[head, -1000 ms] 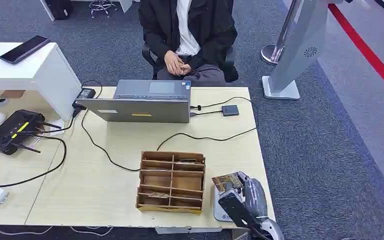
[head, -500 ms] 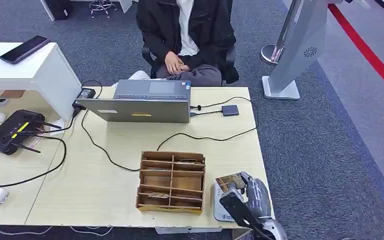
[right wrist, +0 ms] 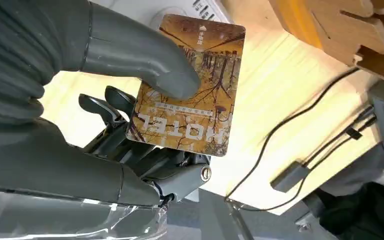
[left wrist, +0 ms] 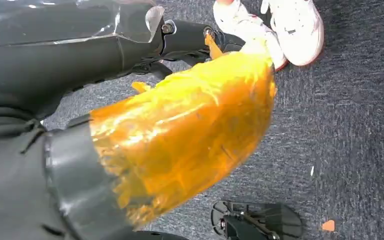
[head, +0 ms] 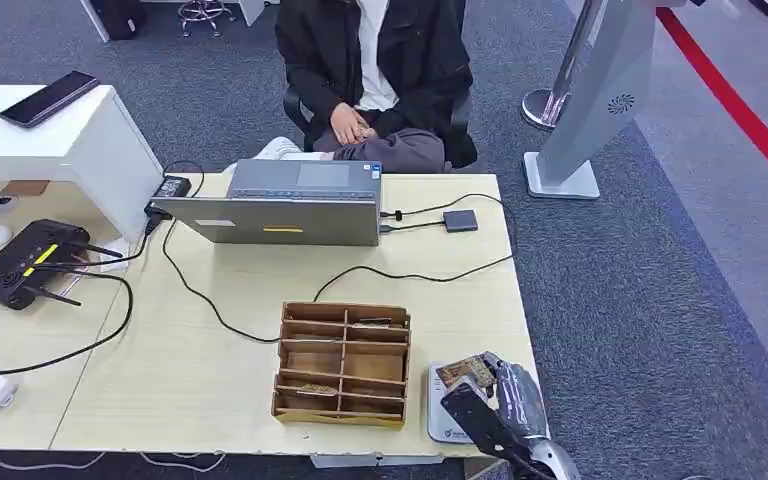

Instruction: Pass the card to the sensor for recognition and then transmit it.

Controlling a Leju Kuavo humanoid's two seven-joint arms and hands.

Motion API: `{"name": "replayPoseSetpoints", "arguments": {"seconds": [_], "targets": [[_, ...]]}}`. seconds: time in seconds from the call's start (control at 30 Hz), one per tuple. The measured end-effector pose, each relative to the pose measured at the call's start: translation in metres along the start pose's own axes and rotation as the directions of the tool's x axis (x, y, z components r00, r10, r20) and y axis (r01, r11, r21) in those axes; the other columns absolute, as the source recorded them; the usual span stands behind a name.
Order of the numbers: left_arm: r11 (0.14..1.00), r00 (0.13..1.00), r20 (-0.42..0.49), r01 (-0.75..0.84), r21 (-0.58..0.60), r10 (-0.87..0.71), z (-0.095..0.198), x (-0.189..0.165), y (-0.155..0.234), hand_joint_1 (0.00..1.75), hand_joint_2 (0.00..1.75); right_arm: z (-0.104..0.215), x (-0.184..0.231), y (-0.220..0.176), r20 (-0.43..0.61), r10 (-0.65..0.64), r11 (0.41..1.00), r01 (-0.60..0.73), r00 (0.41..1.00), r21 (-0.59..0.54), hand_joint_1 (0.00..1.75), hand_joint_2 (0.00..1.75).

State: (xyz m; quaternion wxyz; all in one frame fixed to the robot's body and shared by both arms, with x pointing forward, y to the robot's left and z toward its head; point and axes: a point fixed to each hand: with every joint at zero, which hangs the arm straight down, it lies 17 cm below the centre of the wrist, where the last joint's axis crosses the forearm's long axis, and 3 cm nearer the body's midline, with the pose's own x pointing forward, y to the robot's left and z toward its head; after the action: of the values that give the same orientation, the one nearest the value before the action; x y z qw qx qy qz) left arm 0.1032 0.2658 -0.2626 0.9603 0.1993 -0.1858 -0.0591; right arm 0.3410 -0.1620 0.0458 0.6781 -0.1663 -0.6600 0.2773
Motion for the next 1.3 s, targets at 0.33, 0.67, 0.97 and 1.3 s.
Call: {"name": "replayPoseSetpoints", "arguments": {"seconds": [0.33, 0.67, 0.97, 1.3], "targets": [[1.000, 1.000, -0.002, -0.006, 0.002, 0.006, 0.000, -0.001, 0.000, 0.00, 0.00, 0.003, -0.011, 0.004, -0.034, 0.022, 0.999, -0.021, 0.999, 0.042, 1.75, 1.75], [1.000, 1.000, -0.003, -0.008, 0.003, 0.008, 0.000, -0.001, 0.001, 0.00, 0.00, 0.003, -0.016, 0.005, -0.046, 0.033, 0.998, -0.030, 0.998, 0.060, 1.75, 1.75], [0.998, 0.999, -0.024, -0.035, -0.047, 0.034, 0.002, -0.005, -0.008, 0.00, 0.00, 0.004, -0.025, 0.004, -0.077, 0.054, 0.996, -0.049, 0.996, 0.073, 1.75, 1.75], [0.913, 0.969, -0.181, -0.220, -0.344, 0.166, 0.028, -0.042, -0.060, 0.00, 0.00, 0.004, -0.034, 0.013, -0.122, 0.138, 0.983, -0.121, 0.983, 0.134, 1.75, 1.75]]}}
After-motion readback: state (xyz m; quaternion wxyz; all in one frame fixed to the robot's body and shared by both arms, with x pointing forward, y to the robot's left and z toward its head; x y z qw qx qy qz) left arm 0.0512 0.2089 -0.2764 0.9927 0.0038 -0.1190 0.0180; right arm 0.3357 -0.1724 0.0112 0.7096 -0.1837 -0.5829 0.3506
